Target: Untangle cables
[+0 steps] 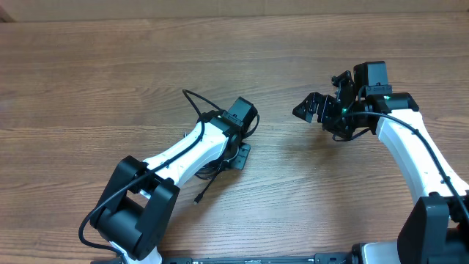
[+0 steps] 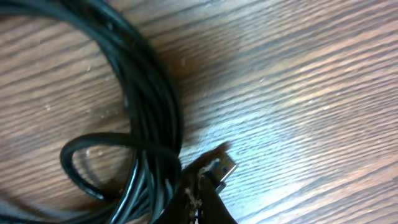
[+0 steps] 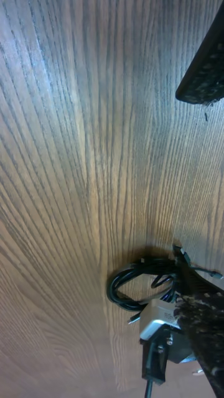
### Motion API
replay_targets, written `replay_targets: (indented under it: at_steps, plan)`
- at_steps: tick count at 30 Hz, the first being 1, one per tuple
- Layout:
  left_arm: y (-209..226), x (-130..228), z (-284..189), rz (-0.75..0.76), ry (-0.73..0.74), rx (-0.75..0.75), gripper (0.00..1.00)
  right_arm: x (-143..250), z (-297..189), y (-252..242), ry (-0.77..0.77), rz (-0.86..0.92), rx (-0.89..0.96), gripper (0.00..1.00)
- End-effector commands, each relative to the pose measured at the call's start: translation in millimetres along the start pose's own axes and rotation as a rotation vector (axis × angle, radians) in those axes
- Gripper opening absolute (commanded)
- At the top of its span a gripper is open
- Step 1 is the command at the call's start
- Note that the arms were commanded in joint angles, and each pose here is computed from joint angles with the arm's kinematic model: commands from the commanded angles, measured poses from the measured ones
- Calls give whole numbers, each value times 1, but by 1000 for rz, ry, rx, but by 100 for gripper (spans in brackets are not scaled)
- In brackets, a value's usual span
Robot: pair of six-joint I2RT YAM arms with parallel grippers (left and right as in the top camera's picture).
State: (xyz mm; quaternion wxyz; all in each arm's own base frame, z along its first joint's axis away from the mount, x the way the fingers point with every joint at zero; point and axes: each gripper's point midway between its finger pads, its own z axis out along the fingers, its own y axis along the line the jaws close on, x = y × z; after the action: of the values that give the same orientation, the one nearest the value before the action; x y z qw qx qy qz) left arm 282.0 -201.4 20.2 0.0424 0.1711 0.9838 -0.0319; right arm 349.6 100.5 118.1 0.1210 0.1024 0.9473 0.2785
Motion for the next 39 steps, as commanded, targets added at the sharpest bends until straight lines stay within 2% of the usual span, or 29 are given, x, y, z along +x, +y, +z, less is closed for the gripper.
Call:
replay_targets:
  at_steps: [1, 16, 23, 26, 33, 39]
  plan:
    - [-5, 3, 6, 25, 19, 20, 5, -6, -3, 6, -16, -15, -6, 100]
    - [-4, 13, 19, 31, 87, 10, 4, -6, -3, 6, -16, -15, -7, 100]
    - [-7, 58, 11, 38, 277, 53, 4, -4, -3, 5, -10, -11, -4, 100]
    - [4, 84, 3, 28, 389, 5, 4, -4, -3, 5, -10, -11, -4, 100]
    - [10, 106, 3, -2, 462, -24, 5, -2, -3, 4, -1, -6, 0, 100]
    - [43, 115, 0, -104, 469, -235, 4, -1, -3, 3, 1, -8, 4, 100]
